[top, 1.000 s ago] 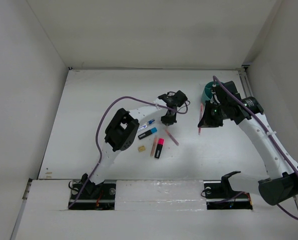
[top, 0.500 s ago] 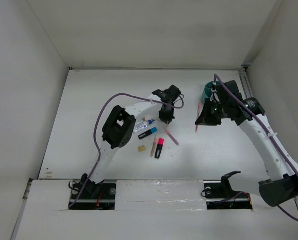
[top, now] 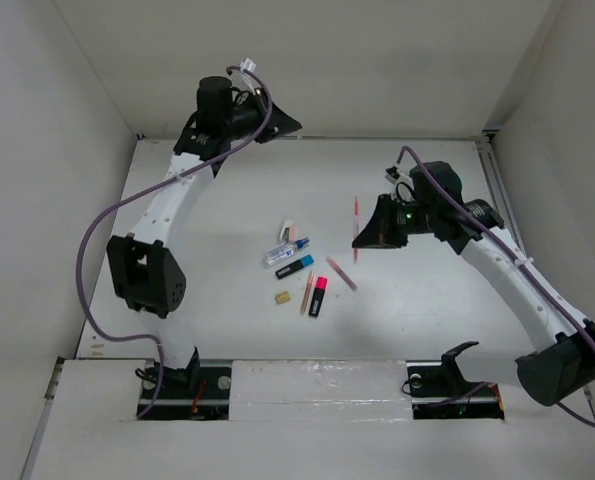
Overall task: Sort the stationery into containers
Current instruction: Grab a piece of stationery with the left arm, then cap the pen
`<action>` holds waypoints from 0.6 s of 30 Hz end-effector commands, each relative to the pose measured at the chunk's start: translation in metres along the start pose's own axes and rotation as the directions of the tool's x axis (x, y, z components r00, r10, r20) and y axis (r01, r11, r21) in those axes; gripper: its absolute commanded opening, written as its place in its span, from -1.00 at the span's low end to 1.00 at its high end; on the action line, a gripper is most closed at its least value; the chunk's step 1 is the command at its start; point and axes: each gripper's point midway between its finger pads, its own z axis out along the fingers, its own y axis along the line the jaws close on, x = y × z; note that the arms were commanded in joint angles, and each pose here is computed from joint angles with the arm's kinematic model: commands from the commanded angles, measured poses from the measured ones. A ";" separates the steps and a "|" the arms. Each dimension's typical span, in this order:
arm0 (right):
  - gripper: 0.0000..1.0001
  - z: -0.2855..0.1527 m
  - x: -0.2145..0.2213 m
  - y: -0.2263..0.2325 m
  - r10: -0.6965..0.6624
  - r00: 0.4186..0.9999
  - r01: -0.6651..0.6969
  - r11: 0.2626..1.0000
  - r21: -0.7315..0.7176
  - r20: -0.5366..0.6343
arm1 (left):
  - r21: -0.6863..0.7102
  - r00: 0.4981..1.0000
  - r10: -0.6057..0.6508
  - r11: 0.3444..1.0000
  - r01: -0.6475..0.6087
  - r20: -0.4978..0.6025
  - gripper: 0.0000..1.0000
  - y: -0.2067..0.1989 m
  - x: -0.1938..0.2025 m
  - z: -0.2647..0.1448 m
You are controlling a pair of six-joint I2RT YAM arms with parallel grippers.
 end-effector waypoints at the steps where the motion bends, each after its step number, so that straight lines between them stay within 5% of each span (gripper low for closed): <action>1: -1.00 0.002 -0.015 0.070 -0.090 0.995 0.100 0.961 -0.258 0.053 | 0.423 1.000 0.014 0.906 -0.001 -0.026 -1.00 -0.096 0.007 -0.045; 9: -1.00 0.019 0.020 0.148 -0.157 0.987 0.147 0.859 -0.490 0.020 | 0.762 0.996 0.075 0.642 -0.087 0.050 -1.00 -0.165 0.027 -0.128; 18: -1.00 0.020 0.010 0.143 -0.219 0.969 0.247 0.849 -0.468 0.116 | 0.732 0.992 0.108 0.670 -0.124 0.069 -1.00 -0.163 0.037 -0.138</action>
